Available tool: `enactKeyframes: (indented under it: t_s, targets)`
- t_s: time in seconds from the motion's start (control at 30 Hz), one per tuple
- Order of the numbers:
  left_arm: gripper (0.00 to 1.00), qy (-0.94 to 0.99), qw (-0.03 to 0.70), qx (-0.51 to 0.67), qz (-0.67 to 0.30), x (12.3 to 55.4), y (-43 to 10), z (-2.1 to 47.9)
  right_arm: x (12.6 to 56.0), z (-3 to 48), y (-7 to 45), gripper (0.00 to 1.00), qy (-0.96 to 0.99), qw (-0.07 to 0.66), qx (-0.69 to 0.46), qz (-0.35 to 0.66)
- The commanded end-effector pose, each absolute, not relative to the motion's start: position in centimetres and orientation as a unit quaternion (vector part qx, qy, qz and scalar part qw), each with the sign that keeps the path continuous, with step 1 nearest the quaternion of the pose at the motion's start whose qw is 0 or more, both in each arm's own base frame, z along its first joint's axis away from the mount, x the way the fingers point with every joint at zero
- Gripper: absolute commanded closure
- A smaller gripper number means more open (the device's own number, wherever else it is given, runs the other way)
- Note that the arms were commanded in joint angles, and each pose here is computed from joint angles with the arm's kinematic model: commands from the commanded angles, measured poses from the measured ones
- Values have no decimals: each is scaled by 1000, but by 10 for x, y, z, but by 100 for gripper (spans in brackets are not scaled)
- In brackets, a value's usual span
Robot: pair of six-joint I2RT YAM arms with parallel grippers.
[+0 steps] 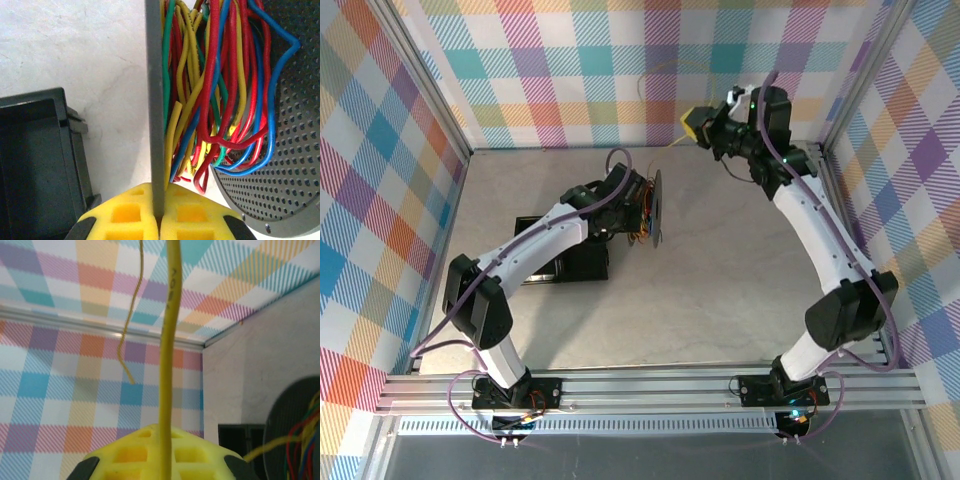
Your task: Wrap the cables
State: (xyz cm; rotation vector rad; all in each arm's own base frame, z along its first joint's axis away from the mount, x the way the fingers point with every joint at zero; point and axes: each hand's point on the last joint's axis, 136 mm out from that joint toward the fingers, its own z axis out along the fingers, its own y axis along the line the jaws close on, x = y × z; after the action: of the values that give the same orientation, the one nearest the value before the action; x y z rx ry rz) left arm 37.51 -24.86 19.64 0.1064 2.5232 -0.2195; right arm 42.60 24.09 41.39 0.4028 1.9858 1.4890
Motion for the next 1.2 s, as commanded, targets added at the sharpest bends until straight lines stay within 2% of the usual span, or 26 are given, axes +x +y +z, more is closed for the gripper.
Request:
enactKeyframes:
  t_s: [0.0, 0.3, 0.67, 0.87, 1.17]
  targets:
    - [100, 933, 345, -13, -96, 402, -245, 225, 403, 424, 254, 100, 738, 319, 120, 583]
    - [100, 913, 372, -118, -120, 435, -218, 240, 336, 387, 252, 100, 742, 304, 116, 587]
    - [100, 862, 389, -264, -188, 483, -188, 252, 266, 292, 259, 100, 766, 245, 136, 578]
    - [100, 834, 381, -307, -255, 498, -192, 259, 257, 216, 239, 100, 786, 243, 190, 536]
    - [100, 802, 366, -329, -338, 493, -198, 271, 270, 117, 225, 100, 835, 237, 221, 444]
